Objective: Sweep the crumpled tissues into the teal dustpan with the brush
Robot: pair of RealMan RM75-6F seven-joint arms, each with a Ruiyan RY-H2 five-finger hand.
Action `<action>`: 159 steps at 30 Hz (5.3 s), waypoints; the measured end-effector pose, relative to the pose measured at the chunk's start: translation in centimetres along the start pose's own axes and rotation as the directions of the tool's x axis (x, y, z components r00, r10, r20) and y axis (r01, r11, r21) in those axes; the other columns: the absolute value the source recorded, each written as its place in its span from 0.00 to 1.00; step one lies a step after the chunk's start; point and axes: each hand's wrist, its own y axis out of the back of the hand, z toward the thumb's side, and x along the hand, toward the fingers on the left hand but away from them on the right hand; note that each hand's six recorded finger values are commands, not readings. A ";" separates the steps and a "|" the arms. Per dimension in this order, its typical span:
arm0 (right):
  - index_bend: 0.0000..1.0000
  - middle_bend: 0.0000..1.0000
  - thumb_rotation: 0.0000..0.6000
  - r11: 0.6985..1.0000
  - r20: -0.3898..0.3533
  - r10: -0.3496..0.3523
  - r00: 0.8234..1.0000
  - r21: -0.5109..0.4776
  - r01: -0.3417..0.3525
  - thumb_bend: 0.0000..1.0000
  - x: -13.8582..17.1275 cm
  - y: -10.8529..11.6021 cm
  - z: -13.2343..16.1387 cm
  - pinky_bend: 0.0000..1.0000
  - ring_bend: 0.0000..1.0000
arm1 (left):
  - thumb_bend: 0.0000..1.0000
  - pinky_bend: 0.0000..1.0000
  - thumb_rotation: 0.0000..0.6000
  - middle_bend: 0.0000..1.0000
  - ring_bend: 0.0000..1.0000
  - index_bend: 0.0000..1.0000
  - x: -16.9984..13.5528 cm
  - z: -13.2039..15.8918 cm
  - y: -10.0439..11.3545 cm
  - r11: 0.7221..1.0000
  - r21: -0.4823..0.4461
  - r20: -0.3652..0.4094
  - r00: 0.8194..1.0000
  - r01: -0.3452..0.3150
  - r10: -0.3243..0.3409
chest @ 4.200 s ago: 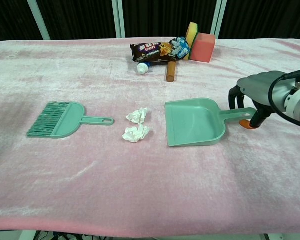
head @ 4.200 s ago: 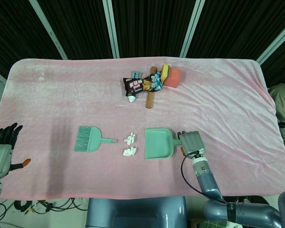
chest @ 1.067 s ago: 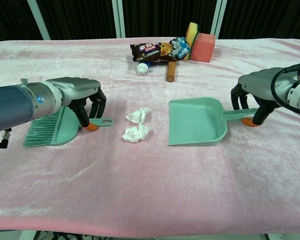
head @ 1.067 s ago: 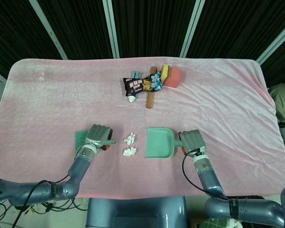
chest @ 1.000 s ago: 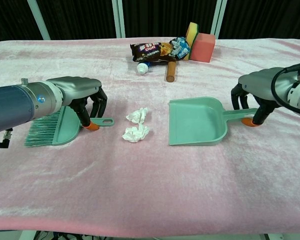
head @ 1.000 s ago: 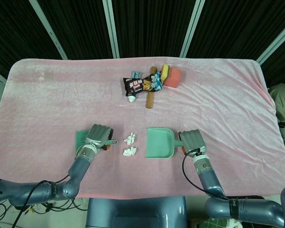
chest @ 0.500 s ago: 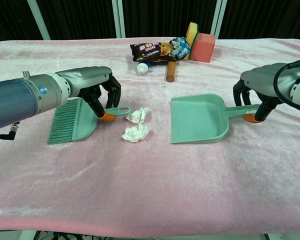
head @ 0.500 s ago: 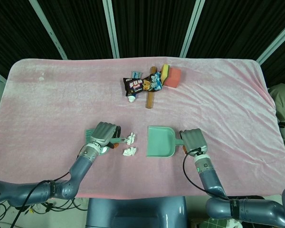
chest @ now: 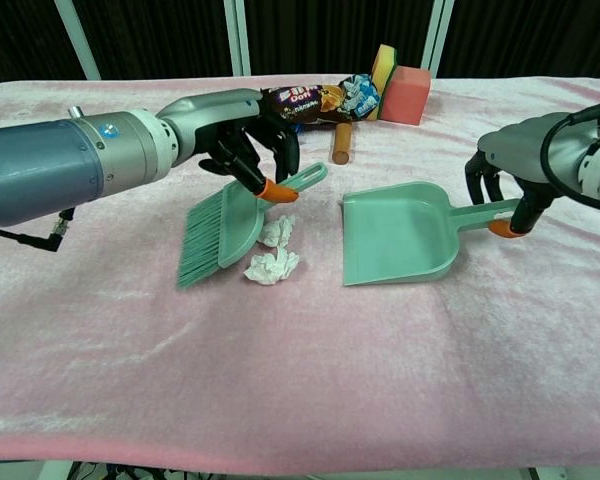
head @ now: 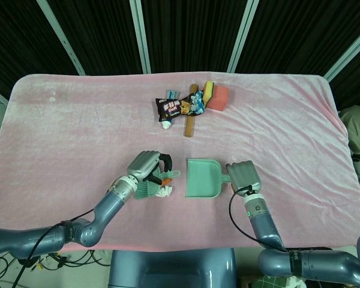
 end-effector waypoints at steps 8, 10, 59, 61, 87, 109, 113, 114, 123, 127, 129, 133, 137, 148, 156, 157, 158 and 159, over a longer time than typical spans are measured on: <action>0.69 0.63 1.00 0.997 -0.031 0.032 0.999 0.069 -0.030 0.43 0.0 0.2 0.6 0.83 0.72 | 0.36 0.99 1.00 0.67 0.87 0.62 1.2 1.6 -0.1 1.000 -0.016 0.058 0.998 0.021 -0.020; 0.69 0.63 1.00 0.996 -0.039 0.039 0.998 0.076 -0.036 0.43 0.1 0.3 0.8 0.83 0.72 | 0.36 0.99 1.00 0.67 0.87 0.62 1.4 1.8 -0.2 0.999 -0.018 0.065 0.998 0.028 -0.027; 0.69 0.63 1.00 0.995 -0.050 0.091 0.995 0.054 -0.088 0.43 1.1 -1.0 1.5 0.83 0.72 | 0.36 0.99 1.00 0.67 0.87 0.64 4.7 7.0 -0.2 0.982 -0.183 0.235 0.967 -0.054 0.096; 0.69 0.63 1.00 0.994 -0.051 0.093 0.994 0.054 -0.091 0.43 1.1 -1.2 1.6 0.83 0.72 | 0.36 0.99 1.00 0.67 0.87 0.64 4.3 6.0 -0.7 0.982 -0.182 0.214 0.974 -0.040 0.079; 0.69 0.63 1.00 0.995 -0.060 0.100 0.993 0.037 -0.098 0.43 1.6 -1.5 2.3 0.83 0.72 | 0.36 0.99 1.00 0.67 0.87 0.64 5.5 7.6 -4.9 0.982 -0.186 0.228 0.973 0.013 0.030; 0.69 0.63 1.00 0.995 -0.058 0.094 0.994 0.035 -0.092 0.44 1.9 -1.4 2.2 0.83 0.72 | 0.36 0.99 1.00 0.66 0.87 0.64 6.0 9.1 -1.0 0.961 -0.246 0.277 0.941 -0.128 0.196; 0.69 0.63 1.00 0.995 -0.061 0.098 0.993 0.038 -0.096 0.44 1.9 -1.6 2.4 0.83 0.72 | 0.36 0.99 1.00 0.66 0.87 0.64 6.0 6.8 -0.9 0.973 -0.199 0.236 0.958 -0.114 0.161; 0.69 0.63 1.00 0.995 -0.061 0.099 0.993 0.040 -0.096 0.44 1.9 -1.7 2.4 0.83 0.72 | 0.36 0.99 1.00 0.66 0.87 0.64 6.0 6.4 -0.9 0.974 -0.199 0.225 0.962 -0.109 0.153; 0.69 0.63 1.00 0.993 -0.052 0.112 0.992 0.030 -0.110 0.44 1.6 -2.2 2.5 0.83 0.72 | 0.36 0.99 1.00 0.67 0.87 0.65 6.3 4.3 -2.2 0.981 -0.183 0.176 0.980 -0.061 0.093; 0.69 0.63 1.00 0.994 -0.056 0.111 0.992 0.024 -0.110 0.44 1.5 -2.2 2.7 0.83 0.72 | 0.36 0.99 1.00 0.67 0.87 0.65 6.5 4.2 -2.9 0.984 -0.173 0.178 0.981 -0.047 0.078; 0.69 0.63 1.00 0.994 -0.058 0.110 0.992 0.024 -0.108 0.44 1.5 -2.2 2.8 0.83 0.72 | 0.36 0.99 1.00 0.67 0.87 0.65 6.6 4.4 -3.1 0.984 -0.170 0.182 0.981 -0.043 0.074; 0.69 0.63 1.00 0.994 -0.059 0.107 0.992 0.020 -0.106 0.44 1.6 -2.1 2.8 0.83 0.72 | 0.36 0.99 1.00 0.67 0.87 0.65 6.9 5.0 -4.0 0.986 -0.162 0.193 0.979 -0.037 0.068; 0.69 0.63 1.00 0.994 -0.063 0.104 0.993 0.017 -0.104 0.44 1.6 -1.9 2.9 0.83 0.72 | 0.36 0.99 1.00 0.67 0.87 0.65 7.3 6.2 -4.9 0.986 -0.166 0.214 0.975 -0.028 0.064; 0.69 0.63 1.00 0.995 -0.069 0.102 0.992 0.010 -0.102 0.44 1.9 -1.9 3.0 0.83 0.72 | 0.36 0.99 1.00 0.67 0.87 0.65 7.8 10.8 -5.9 0.974 -0.225 0.295 0.950 -0.033 0.100; 0.69 0.63 1.00 0.995 -0.064 0.104 0.993 0.009 -0.103 0.44 2.1 -2.0 2.8 0.83 0.72 | 0.36 0.99 1.00 0.67 0.87 0.65 7.7 12.2 -5.0 0.962 -0.260 0.318 0.934 -0.080 0.163; 0.69 0.63 1.00 0.995 -0.064 0.103 0.993 0.008 -0.103 0.44 2.1 -1.9 2.8 0.83 0.72 | 0.36 0.99 1.00 0.67 0.87 0.65 7.6 12.2 -4.8 0.960 -0.266 0.318 0.932 -0.086 0.171; 0.69 0.63 1.00 0.995 -0.063 0.102 0.993 0.007 -0.102 0.44 2.1 -1.9 2.8 0.83 0.72 | 0.36 0.99 1.00 0.67 0.87 0.65 7.6 12.2 -4.7 0.959 -0.269 0.318 0.932 -0.087 0.174; 0.69 0.63 1.00 0.995 -0.062 0.101 0.993 0.005 -0.101 0.44 2.1 -1.9 2.7 0.83 0.72 | 0.36 0.99 1.00 0.67 0.87 0.65 7.5 12.1 -4.6 0.959 -0.270 0.318 0.932 -0.089 0.176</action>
